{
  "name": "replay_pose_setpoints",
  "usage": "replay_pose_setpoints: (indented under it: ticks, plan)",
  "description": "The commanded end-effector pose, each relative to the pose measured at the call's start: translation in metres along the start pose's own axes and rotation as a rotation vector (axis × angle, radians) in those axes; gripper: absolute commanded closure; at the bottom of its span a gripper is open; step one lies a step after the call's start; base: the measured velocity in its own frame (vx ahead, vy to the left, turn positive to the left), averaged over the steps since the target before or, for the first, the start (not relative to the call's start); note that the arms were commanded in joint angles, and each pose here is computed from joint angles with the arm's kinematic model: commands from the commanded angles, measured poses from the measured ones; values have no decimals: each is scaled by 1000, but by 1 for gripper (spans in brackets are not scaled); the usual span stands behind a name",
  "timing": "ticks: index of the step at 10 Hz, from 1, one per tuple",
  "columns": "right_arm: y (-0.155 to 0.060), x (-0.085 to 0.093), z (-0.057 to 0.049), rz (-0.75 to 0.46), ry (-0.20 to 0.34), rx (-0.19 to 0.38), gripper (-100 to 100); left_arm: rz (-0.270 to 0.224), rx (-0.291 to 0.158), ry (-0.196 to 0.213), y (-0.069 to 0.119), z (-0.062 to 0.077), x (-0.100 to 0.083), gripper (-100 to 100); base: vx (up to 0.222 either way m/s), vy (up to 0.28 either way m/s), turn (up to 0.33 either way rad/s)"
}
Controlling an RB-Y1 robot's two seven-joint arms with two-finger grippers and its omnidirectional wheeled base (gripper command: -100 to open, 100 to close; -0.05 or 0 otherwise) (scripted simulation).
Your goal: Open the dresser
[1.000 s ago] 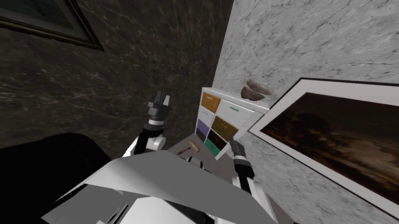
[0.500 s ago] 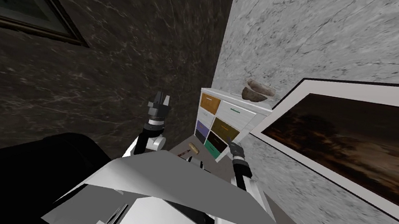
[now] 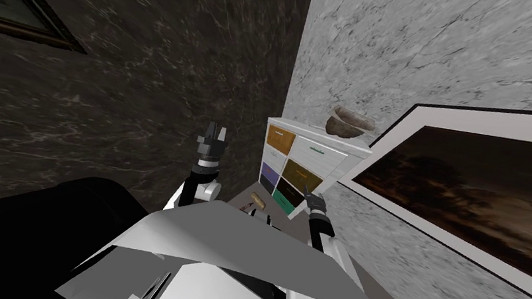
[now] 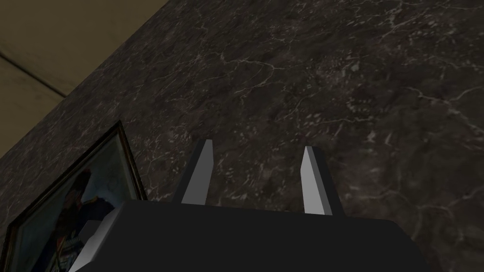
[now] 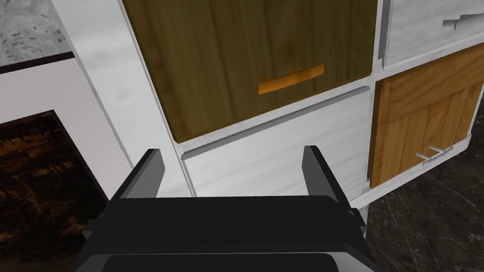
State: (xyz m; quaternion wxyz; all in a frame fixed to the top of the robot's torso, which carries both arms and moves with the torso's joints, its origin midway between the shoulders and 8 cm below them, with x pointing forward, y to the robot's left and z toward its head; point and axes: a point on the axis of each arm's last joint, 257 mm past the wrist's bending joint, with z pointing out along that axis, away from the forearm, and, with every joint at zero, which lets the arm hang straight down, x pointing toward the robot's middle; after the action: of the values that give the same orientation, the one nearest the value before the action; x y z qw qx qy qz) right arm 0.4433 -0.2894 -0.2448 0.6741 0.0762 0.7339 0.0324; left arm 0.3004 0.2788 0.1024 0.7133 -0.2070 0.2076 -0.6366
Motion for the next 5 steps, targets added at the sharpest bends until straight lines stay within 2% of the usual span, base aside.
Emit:
replay_pose_setpoints:
  ticks: [1,2,3,4,5]
  plan:
    - [-7,5,1,-74,9,26,-100,0,0,0,0,0,0,0,8,-3,19]
    - [-19,17,2,-125,36,65,-100,0,0,0,0,0,0,0,15,13,-7]
    - [-19,15,2,-156,31,66,-100,0,0,0,0,0,0,0,14,11,-15]
    - [-29,26,3,-201,54,96,-100,0,0,0,0,0,0,0,30,25,-13]
    - [-31,24,3,-237,49,103,-100,0,0,0,0,0,0,0,30,27,-16]
